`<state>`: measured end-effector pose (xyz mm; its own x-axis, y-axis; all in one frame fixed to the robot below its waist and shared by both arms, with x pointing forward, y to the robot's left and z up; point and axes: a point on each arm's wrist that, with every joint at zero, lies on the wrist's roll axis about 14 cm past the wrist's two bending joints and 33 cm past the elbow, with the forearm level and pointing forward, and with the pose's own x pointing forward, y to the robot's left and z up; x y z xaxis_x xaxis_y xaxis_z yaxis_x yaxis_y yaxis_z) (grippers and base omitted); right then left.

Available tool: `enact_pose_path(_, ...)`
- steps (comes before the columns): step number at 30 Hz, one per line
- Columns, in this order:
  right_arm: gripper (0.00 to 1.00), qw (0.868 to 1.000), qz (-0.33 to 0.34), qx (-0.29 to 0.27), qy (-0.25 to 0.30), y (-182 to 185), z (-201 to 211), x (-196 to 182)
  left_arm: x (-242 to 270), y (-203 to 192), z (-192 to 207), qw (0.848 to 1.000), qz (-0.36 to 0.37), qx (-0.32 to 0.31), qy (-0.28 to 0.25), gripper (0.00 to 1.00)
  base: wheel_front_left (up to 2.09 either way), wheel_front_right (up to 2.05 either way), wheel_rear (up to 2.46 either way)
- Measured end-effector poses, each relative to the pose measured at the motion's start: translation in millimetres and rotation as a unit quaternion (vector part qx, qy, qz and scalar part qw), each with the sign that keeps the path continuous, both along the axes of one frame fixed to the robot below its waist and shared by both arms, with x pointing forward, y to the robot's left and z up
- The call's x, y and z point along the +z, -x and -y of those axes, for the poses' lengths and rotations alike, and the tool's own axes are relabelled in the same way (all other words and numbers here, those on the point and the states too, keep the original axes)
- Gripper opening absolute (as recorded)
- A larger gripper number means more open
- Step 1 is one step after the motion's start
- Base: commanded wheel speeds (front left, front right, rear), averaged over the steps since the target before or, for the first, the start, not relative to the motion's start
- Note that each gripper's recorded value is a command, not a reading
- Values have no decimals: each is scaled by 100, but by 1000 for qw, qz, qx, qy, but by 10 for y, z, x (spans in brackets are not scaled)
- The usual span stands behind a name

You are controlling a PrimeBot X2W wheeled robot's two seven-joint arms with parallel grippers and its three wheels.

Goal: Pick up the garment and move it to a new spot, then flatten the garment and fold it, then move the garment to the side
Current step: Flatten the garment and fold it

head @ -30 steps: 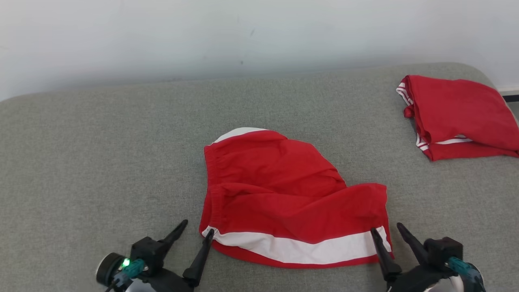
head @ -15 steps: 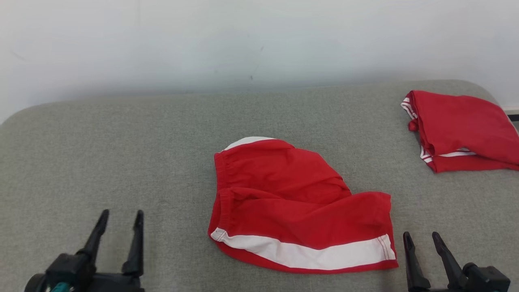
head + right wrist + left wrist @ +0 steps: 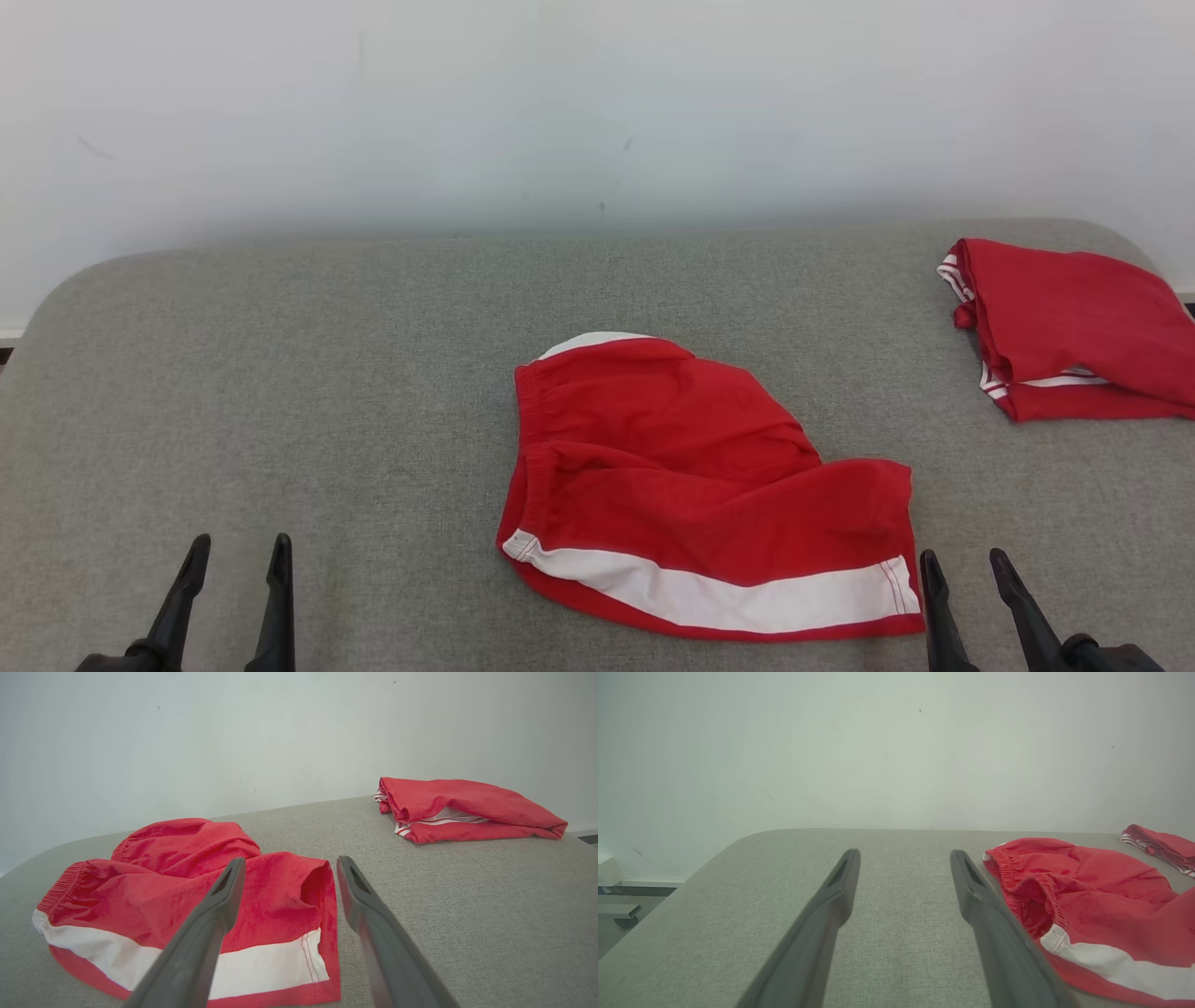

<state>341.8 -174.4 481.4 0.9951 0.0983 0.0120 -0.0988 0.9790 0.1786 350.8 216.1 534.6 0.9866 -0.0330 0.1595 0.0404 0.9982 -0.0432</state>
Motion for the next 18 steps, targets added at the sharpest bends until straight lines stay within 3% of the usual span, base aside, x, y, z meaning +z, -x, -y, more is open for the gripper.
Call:
enact_pose_path(9,100,1000,-21,0,8,45,26,-131,-141,-12,154,1000,-20,-20,2,100,0,0,0)
enact_pose_path(18,100,996,-68,25,44,-107,69,-407,-275,-339,753,990,-43,-133,-29,100,0,0,0)
